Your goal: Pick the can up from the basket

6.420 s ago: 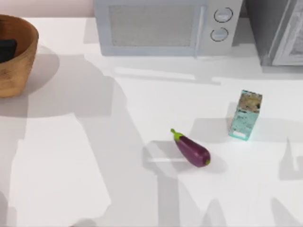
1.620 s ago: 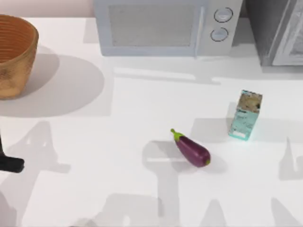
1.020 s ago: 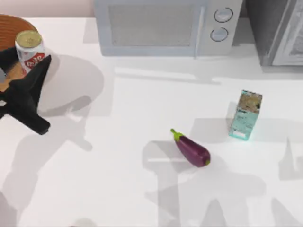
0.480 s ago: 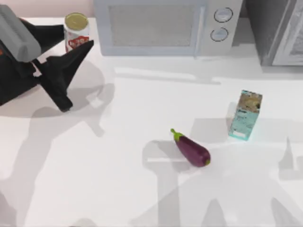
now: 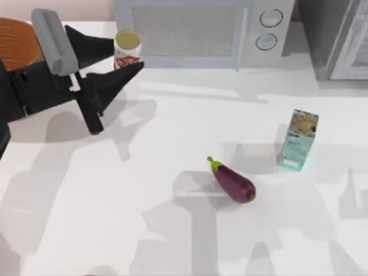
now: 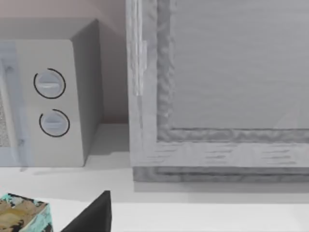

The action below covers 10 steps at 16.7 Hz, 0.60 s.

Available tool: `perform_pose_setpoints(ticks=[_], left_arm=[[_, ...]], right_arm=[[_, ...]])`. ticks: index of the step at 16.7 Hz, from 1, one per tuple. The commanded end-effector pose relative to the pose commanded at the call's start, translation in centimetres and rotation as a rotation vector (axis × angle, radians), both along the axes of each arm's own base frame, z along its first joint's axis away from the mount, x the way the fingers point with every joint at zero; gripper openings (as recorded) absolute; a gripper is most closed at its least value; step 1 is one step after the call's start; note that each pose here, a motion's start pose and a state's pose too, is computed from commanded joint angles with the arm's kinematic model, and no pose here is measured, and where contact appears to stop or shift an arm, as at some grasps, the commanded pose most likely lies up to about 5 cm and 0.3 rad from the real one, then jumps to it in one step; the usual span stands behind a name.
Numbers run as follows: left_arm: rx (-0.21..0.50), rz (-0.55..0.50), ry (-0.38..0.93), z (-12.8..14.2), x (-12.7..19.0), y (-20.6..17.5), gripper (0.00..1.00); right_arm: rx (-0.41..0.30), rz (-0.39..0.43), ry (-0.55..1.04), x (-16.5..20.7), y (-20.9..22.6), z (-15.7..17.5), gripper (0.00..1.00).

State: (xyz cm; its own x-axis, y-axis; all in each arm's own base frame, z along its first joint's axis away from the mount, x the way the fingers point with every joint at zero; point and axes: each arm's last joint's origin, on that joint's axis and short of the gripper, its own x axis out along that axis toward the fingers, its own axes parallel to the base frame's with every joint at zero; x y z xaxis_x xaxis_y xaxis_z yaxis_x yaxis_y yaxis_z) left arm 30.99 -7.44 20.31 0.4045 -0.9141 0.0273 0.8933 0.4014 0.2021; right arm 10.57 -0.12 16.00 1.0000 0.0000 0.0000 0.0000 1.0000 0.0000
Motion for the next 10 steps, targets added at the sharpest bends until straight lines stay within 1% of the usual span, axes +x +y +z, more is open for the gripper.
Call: perform_pose_setpoints(ticks=[5, 10], left_arm=[[0.005, -0.139, -0.018, -2.9, 2.8, -0.7, 0.0], [0.008, -0.26, 0.008, -6.9, 4.9, -0.9, 0.0]], right_arm=[[0.0, 0.0, 0.0, 0.0, 0.0, 0.0, 1.0], [0.0, 0.0, 0.0, 0.0, 0.0, 0.0, 1.0]])
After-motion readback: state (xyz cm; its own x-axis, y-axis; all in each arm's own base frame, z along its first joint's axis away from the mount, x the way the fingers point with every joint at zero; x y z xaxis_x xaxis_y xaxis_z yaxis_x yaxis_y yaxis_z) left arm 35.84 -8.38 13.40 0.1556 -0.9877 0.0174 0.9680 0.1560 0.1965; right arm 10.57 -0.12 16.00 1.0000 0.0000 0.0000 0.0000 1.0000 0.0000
